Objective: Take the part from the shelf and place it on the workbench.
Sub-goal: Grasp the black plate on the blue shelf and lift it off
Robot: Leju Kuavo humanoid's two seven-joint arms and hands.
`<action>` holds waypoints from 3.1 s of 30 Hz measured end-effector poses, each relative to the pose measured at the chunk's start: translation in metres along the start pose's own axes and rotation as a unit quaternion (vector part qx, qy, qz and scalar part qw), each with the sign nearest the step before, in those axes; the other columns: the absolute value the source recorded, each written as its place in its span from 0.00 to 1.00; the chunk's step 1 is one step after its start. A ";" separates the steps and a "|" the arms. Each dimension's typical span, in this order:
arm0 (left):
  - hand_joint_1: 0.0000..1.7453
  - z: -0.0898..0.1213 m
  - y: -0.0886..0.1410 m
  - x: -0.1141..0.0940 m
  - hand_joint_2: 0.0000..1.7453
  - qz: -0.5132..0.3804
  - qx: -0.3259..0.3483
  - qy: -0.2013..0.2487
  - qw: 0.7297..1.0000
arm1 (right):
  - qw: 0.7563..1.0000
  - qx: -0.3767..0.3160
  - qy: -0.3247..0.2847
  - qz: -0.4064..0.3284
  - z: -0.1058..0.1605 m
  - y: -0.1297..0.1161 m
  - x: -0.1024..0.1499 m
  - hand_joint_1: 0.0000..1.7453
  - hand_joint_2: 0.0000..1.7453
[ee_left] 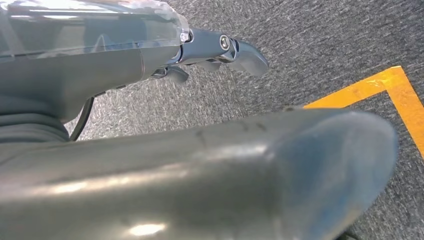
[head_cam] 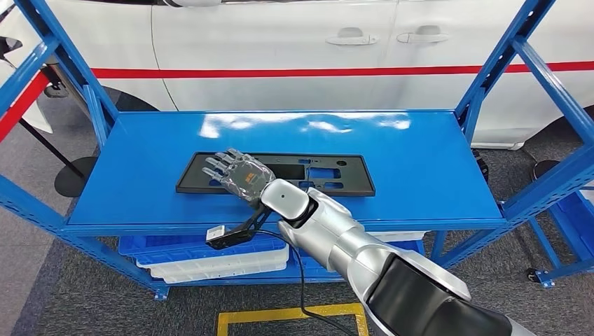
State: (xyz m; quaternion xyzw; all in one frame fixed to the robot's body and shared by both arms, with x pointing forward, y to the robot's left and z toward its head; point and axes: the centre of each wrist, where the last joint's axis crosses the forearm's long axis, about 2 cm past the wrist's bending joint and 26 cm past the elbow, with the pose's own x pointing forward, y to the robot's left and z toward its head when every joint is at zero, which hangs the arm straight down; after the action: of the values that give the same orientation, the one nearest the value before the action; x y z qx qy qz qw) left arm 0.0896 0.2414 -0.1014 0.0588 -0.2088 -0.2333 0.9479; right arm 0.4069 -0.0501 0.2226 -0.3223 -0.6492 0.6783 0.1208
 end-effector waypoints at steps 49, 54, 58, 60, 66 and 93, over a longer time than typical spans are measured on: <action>0.00 -0.002 0.002 0.008 0.00 -0.025 -0.004 -0.002 1.000 | 0.999 0.007 0.044 0.006 0.008 0.017 -0.004 0.00 1.00; 0.00 -0.002 0.002 0.007 0.00 -0.026 -0.002 -0.002 1.000 | 0.999 0.003 0.041 0.010 0.009 0.019 -0.002 0.00 1.00; 0.00 -0.002 0.002 0.007 0.00 -0.026 -0.002 -0.002 1.000 | 0.999 0.000 0.039 0.013 0.009 0.019 -0.002 0.00 1.00; 0.00 -0.002 0.002 0.007 0.00 -0.026 -0.002 -0.002 1.000 | 0.999 -0.002 0.039 0.016 0.008 0.019 -0.003 0.00 1.00; 0.00 -0.002 0.002 0.007 0.00 -0.026 -0.002 -0.002 1.000 | 0.999 -0.002 0.039 0.019 0.007 0.016 -0.005 0.00 1.00; 0.00 -0.002 0.003 0.012 0.00 -0.030 -0.005 0.014 0.999 | 0.999 0.011 0.045 0.011 0.014 0.026 -0.005 0.00 1.00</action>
State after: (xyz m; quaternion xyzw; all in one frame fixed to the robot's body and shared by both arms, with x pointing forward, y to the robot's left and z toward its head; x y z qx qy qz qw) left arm 0.1017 0.2379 -0.0985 0.0636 -0.1920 -0.2620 0.9436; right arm 0.4088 -0.0673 0.1981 -0.3588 -0.6319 0.6713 0.1459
